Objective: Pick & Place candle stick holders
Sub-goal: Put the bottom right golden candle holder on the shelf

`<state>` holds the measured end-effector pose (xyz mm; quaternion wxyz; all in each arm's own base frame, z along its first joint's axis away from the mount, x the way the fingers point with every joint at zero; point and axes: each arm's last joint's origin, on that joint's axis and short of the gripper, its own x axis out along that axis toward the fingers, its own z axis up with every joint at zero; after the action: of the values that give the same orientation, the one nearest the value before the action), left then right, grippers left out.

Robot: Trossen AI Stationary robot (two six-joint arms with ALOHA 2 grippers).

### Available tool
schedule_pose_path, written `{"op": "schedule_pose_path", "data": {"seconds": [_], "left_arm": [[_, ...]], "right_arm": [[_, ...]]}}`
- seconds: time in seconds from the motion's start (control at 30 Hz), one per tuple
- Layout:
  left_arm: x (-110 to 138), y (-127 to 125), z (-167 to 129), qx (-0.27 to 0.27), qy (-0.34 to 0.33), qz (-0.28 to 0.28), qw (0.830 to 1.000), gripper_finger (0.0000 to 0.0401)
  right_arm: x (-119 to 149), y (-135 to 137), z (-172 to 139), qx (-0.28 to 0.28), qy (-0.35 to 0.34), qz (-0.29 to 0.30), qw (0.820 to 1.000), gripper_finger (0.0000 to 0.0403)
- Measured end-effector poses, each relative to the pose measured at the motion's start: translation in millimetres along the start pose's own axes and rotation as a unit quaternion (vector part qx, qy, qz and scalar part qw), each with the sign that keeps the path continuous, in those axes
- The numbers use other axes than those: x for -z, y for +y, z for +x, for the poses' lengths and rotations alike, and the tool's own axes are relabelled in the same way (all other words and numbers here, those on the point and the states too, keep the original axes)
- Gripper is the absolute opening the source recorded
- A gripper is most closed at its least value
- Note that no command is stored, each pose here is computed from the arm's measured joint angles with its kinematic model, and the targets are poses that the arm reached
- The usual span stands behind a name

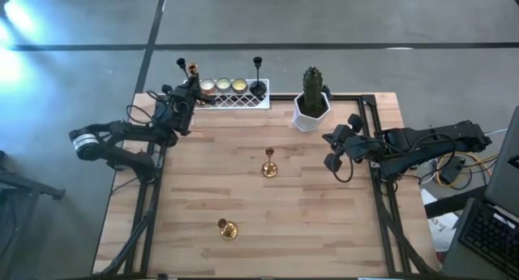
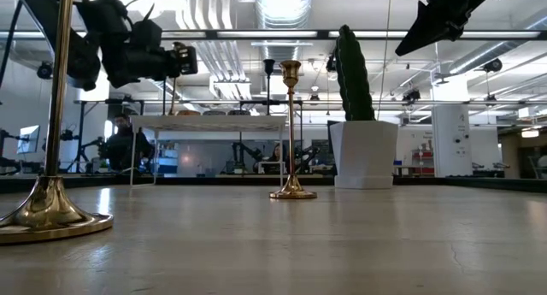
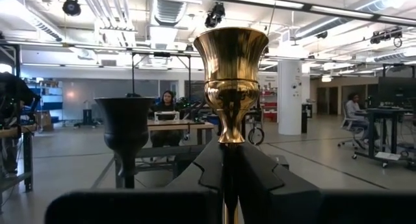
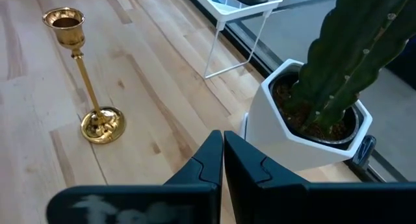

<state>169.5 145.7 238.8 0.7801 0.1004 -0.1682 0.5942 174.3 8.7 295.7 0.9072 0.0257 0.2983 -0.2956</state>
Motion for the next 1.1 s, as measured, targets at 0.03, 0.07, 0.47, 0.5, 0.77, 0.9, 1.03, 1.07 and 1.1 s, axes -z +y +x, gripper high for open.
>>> {"op": "schedule_pose_path", "data": {"seconds": [0.03,0.07,0.47,0.5,0.77,0.9,1.03,1.07,1.1], "left_arm": [[0.0,0.1,-0.2,0.0,0.0,0.0,1.0,0.0034],[0.1,0.2,-0.5,0.001,0.0,-0.001,1.0,0.0042],[0.7,-0.7,-1.1,0.017,0.0,0.0,1.0,0.0081],[1.1,-0.8,-1.1,0.018,0.002,0.001,1.0,0.0082],[2.6,0.6,-1.8,0.003,0.019,0.005,1.0,0.0126],[-1.9,3.0,-2.8,-0.011,0.024,0.006,1.0,0.0158],[-5.3,5.3,-5.4,-0.007,0.049,0.009,0.999,0.0182],[-6.3,6.0,-6.4,-0.005,0.057,0.007,0.998,0.0186],[-7.6,6.8,-7.6,-0.003,0.064,0.005,0.998,0.0189]], "right_arm": [[0.0,0.0,0.0,0.0,0.0,0.0,1.0,0.0008],[0.0,0.0,0.0,0.0,0.0,0.0,1.0,0.0008],[0.0,0.1,0.0,-0.001,0.0,0.0,1.0,0.0008],[0.0,0.1,0.0,-0.001,0.0,0.0,1.0,0.0008],[0.1,0.2,0.0,-0.003,0.001,0.001,1.0,0.0008],[0.1,0.1,0.0,-0.002,0.002,0.001,1.0,0.0008],[0.2,0.1,0.0,-0.003,0.002,0.001,1.0,0.0008],[0.2,0.0,0.0,-0.002,0.002,0.001,1.0,0.0008],[0.2,0.0,0.0,-0.002,0.002,0.001,1.0,0.0008]]}}
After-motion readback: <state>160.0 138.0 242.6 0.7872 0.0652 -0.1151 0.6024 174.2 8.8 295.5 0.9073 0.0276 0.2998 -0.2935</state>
